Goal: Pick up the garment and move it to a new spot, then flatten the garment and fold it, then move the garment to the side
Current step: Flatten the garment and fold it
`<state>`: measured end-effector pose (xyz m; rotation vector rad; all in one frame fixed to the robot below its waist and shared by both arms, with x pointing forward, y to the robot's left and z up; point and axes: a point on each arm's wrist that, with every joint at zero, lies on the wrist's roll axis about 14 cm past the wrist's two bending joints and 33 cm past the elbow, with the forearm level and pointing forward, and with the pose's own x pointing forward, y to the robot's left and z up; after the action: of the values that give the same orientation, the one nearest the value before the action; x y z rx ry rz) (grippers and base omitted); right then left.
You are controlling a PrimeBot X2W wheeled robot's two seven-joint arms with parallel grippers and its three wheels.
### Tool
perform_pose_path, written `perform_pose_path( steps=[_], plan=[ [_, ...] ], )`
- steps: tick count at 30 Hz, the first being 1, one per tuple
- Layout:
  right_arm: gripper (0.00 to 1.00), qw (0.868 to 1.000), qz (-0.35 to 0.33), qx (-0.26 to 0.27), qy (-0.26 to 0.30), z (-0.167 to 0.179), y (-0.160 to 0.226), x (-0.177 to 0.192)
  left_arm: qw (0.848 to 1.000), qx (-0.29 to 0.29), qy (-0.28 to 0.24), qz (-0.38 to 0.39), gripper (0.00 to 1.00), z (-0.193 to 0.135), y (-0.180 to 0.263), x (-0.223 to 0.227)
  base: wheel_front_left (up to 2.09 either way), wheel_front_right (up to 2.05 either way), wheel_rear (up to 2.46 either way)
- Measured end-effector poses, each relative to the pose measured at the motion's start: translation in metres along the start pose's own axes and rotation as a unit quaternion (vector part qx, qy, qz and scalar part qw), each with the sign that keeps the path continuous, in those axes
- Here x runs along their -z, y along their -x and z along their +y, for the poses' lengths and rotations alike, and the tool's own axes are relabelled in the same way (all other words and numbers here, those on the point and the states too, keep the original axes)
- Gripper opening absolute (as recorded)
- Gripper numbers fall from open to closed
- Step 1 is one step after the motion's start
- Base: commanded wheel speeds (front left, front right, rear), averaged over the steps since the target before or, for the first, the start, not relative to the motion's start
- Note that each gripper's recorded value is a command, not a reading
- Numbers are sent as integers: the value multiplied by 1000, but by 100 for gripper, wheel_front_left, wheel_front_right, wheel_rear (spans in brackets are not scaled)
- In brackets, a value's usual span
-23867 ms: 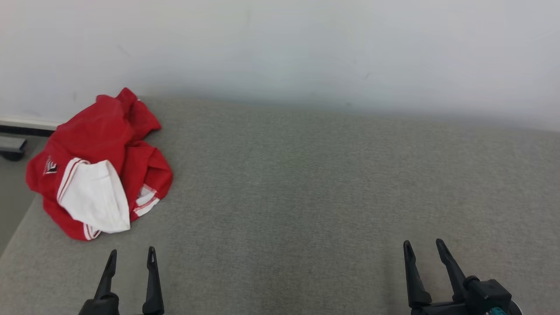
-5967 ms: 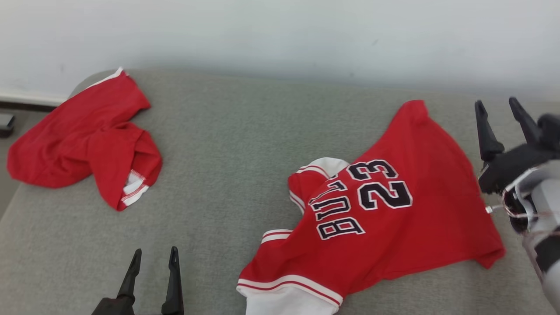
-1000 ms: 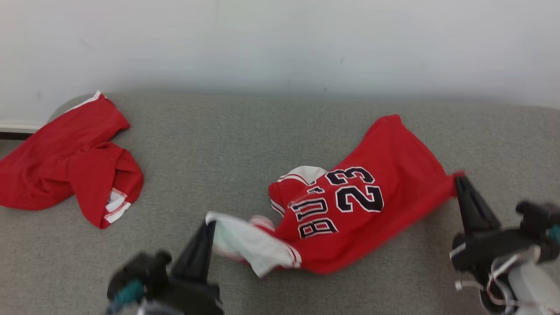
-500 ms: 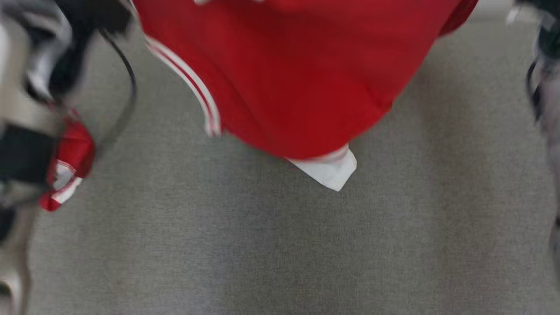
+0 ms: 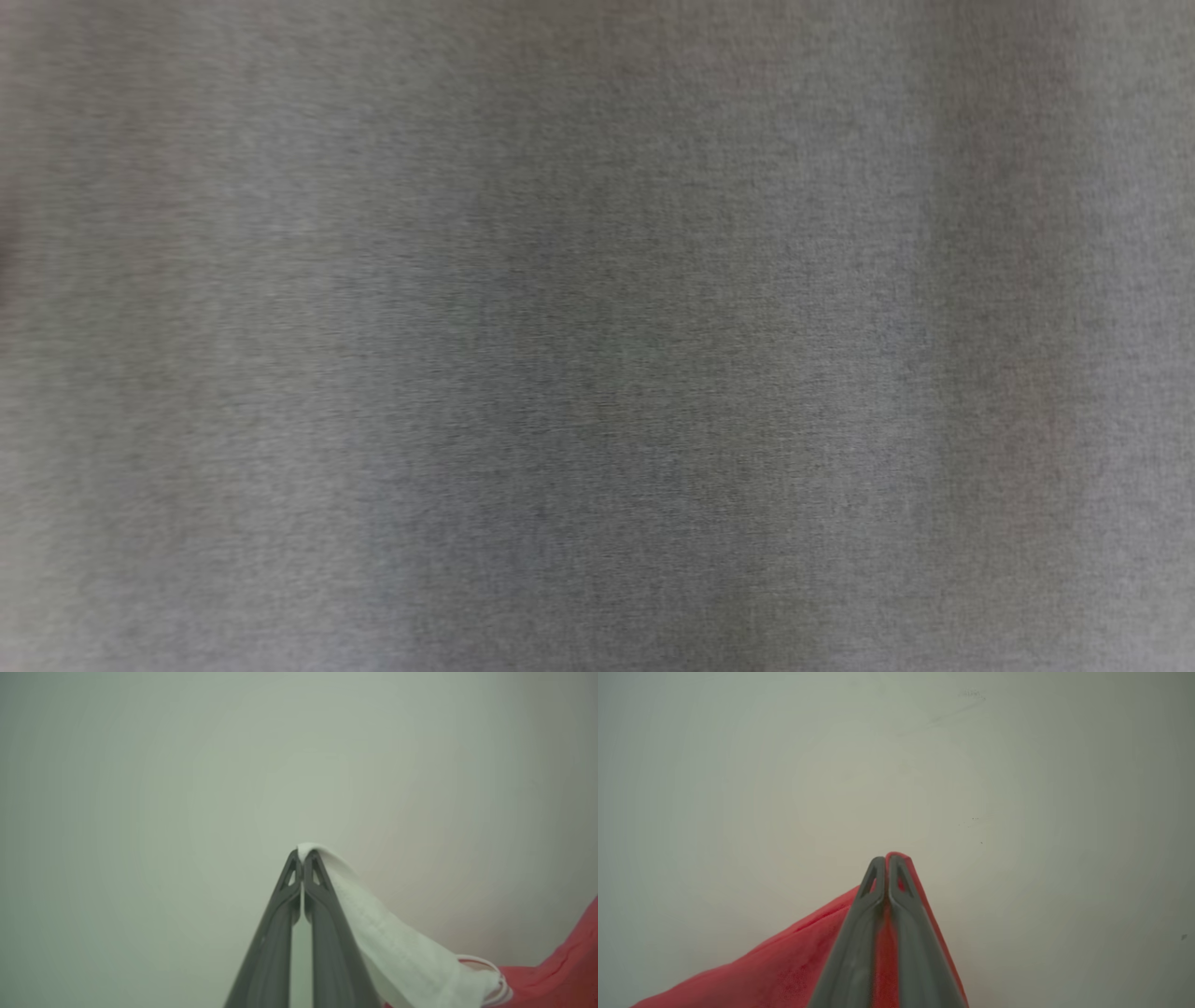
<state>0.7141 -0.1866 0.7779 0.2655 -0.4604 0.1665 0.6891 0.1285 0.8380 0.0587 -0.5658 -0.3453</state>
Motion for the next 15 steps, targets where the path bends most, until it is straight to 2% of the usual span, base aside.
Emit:
perform_pose_path(
  steps=[7, 15],
  plan=[
    [0, 999, -7, 19, 33, -20, -10, 1, 1000, -4, 26, -8, 0, -4, -18, 27, 0, 0, 0],
    [0, 998, 25, 24, 54, -31, -4, 27, 998, -10, 62, 20, 0, -5, -4, 75, 0, 0, 0]
  ],
)
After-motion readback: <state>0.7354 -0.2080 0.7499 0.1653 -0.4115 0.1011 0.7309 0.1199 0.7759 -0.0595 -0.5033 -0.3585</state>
